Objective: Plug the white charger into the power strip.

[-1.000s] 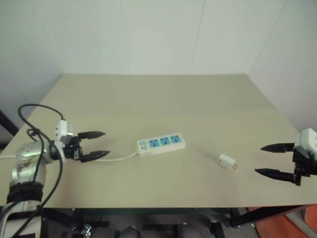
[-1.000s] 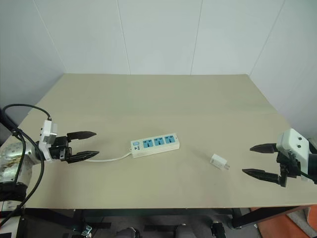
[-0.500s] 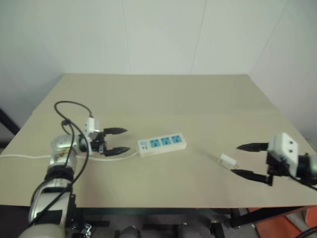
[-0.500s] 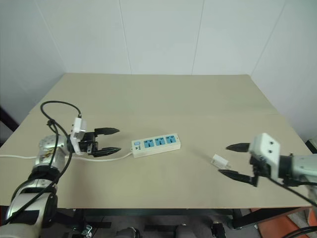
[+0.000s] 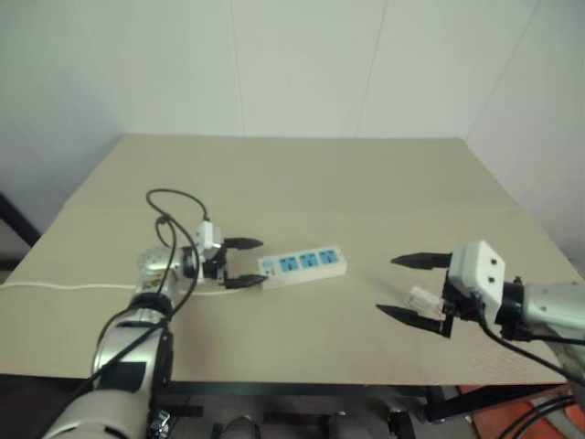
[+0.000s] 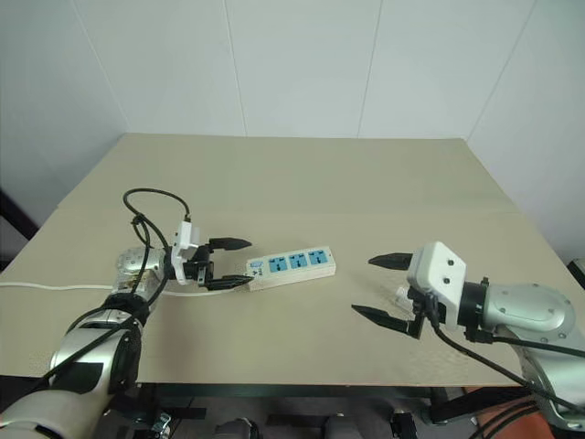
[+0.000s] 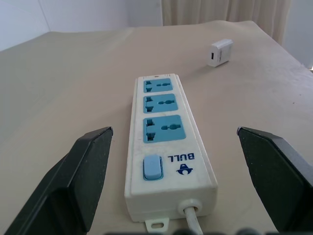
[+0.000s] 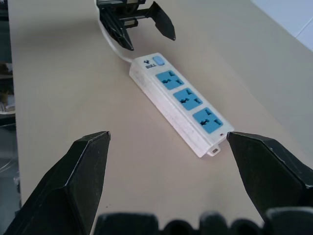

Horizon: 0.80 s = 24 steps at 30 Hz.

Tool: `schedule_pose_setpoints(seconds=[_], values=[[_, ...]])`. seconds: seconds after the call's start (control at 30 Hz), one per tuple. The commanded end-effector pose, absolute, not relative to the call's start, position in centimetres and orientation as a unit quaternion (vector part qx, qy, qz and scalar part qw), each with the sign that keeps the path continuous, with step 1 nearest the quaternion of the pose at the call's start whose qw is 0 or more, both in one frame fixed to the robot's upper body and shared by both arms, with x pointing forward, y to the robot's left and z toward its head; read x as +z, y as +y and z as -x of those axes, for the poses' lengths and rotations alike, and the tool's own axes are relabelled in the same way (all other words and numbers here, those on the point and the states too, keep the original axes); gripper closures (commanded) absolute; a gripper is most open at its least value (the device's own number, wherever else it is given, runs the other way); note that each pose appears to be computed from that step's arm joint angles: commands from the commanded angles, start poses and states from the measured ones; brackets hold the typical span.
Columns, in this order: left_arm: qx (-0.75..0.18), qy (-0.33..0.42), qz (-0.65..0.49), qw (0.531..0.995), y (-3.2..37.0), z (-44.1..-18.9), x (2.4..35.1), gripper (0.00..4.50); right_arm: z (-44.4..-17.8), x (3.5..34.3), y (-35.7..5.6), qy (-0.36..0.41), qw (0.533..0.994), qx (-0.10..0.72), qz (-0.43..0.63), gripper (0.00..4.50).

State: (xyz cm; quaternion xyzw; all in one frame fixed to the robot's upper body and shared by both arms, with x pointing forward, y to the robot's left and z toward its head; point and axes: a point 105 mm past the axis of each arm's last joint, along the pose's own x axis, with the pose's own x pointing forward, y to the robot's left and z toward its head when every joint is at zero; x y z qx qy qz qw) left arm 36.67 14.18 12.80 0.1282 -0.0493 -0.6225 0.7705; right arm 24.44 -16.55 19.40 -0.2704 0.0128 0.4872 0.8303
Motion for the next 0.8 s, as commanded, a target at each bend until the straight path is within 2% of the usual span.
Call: schedule_pose_setpoints(seconds=[0.03,0.37,0.6,0.8], values=[[-0.615,-0.065,-0.133,0.774,13.7,-37.1,13.5,0.04,-23.9,20.8,-16.9,0.000,0.832,0.475,0.286,0.00],[-0.572,-0.025,-0.140,0.808,12.7,-38.0,10.9,0.04,-22.8,21.3,-16.6,0.009,0.829,0.479,0.290,0.00],[-0.594,0.010,-0.135,0.793,12.0,-37.4,9.6,0.04,-22.6,20.9,-16.3,0.013,0.832,0.476,0.285,0.00],[-0.601,-0.018,-0.111,0.791,11.2,-37.4,10.3,0.04,-22.8,20.2,-16.3,0.015,0.837,0.467,0.283,0.00]])
